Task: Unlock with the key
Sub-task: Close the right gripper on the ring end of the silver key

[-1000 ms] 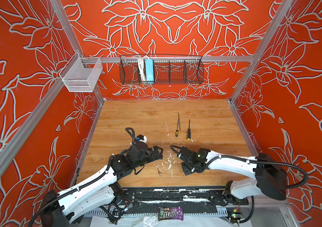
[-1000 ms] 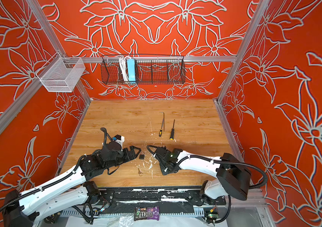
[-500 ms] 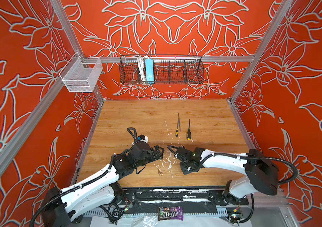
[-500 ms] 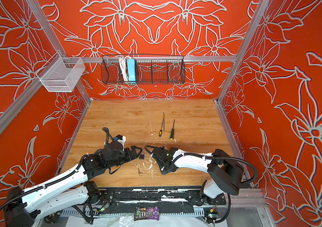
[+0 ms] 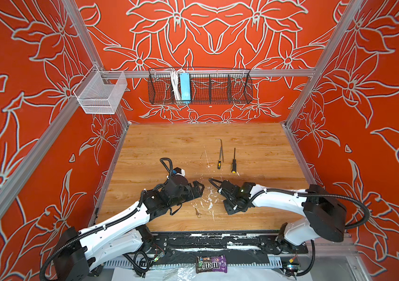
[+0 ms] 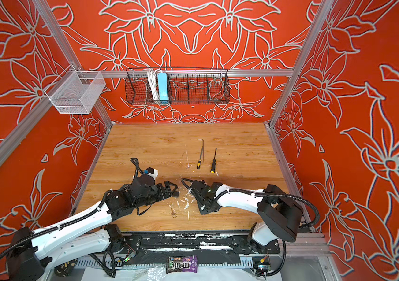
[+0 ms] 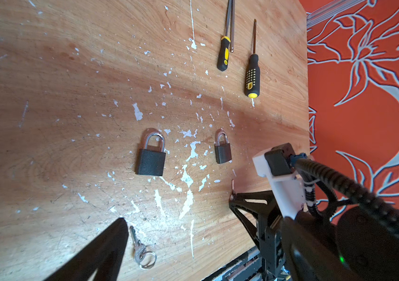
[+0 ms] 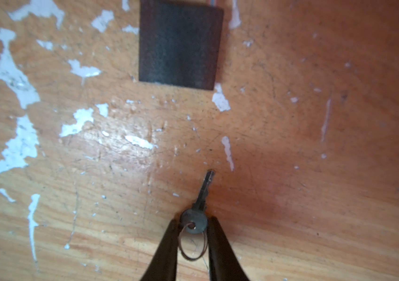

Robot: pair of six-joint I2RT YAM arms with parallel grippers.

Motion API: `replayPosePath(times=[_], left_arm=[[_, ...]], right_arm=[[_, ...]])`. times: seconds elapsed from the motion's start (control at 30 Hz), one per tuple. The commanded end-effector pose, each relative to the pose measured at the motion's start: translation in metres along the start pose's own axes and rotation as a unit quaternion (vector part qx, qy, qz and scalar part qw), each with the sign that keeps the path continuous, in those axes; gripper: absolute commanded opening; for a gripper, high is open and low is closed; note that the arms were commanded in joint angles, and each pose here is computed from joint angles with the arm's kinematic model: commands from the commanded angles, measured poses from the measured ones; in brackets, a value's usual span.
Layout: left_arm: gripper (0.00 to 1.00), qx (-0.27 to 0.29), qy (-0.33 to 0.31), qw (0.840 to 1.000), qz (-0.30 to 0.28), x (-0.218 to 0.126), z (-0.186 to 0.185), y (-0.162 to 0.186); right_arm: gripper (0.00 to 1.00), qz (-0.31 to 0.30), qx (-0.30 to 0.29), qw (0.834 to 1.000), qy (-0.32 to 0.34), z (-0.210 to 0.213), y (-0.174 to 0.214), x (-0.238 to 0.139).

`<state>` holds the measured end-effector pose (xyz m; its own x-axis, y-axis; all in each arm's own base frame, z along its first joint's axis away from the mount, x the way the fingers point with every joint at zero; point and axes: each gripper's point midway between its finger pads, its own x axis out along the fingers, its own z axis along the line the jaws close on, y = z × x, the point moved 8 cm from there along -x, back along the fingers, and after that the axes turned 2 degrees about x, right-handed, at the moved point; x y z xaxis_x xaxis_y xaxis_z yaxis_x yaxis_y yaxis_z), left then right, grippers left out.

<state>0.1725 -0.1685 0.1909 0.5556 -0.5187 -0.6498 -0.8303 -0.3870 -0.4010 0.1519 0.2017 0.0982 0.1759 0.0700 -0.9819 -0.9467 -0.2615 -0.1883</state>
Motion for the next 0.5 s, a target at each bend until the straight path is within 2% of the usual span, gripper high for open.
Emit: replayPosePath(times=[0.0, 0.27, 0.47], left_arm=[[0.97, 0.0, 0.017, 1.0, -0.008, -0.0024, -0.0124, -0.0048], [0.97, 0.0, 0.021, 1.0, -0.008, -0.0036, -0.015, -0.0059], [0.97, -0.002, 0.024, 1.0, -0.008, -0.0048, -0.0154, -0.0055]], right_arm=[[0.19, 0.013, 0.001, 1.0, 0.016, -0.009, 0.0085, 0.0065], [0.07, 0.005, -0.004, 1.0, 0.013, -0.0095, 0.0068, 0.0021], [0.03, -0.006, -0.011, 1.0, 0.004, -0.0083, 0.0043, 0.0001]])
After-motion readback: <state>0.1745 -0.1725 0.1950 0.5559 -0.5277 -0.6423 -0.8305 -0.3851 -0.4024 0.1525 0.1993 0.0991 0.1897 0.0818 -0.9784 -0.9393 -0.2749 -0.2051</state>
